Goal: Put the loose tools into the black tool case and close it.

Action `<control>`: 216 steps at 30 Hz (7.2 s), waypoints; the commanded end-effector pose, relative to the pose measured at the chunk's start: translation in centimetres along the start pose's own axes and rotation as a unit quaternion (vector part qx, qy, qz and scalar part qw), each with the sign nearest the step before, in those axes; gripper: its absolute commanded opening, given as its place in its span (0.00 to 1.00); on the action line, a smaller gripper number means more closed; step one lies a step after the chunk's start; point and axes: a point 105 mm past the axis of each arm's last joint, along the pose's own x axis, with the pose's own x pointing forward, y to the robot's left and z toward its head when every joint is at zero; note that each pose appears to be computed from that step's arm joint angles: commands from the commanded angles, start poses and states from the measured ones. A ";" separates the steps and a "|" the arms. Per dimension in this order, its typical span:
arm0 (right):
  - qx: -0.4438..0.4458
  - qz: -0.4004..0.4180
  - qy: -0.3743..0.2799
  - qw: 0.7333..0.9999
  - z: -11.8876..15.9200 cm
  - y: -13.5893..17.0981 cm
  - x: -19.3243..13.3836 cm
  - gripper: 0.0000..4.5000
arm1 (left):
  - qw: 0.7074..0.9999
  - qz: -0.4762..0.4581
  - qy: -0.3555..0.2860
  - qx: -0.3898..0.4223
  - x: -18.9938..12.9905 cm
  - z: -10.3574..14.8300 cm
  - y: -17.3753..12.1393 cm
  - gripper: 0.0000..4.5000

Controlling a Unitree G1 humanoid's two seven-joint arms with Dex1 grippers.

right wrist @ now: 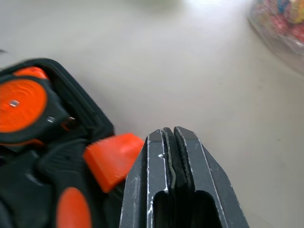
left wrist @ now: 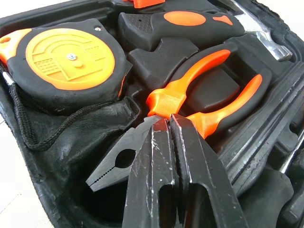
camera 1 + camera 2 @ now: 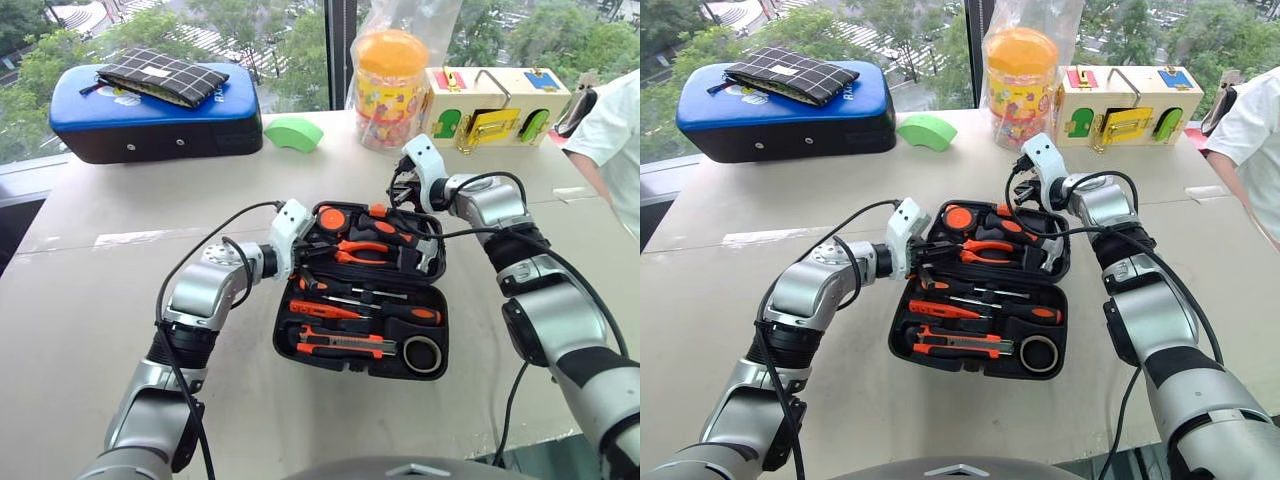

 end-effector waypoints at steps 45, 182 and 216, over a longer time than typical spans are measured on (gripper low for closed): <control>0.066 0.069 -0.022 0.995 0.4 2.5 -0.4 0.00 | 1.000 0.004 0.021 -0.001 0.2 -1.3 -0.2 0.01; 0.240 -0.073 0.079 0.965 -6.7 1.4 -11.8 0.82 | 0.982 0.065 0.016 -0.178 -1.7 -0.6 3.3 0.74; -0.039 -0.047 -0.132 0.989 -1.0 -0.9 -10.2 0.00 | 0.961 0.079 -0.167 0.203 -3.1 6.6 3.3 0.01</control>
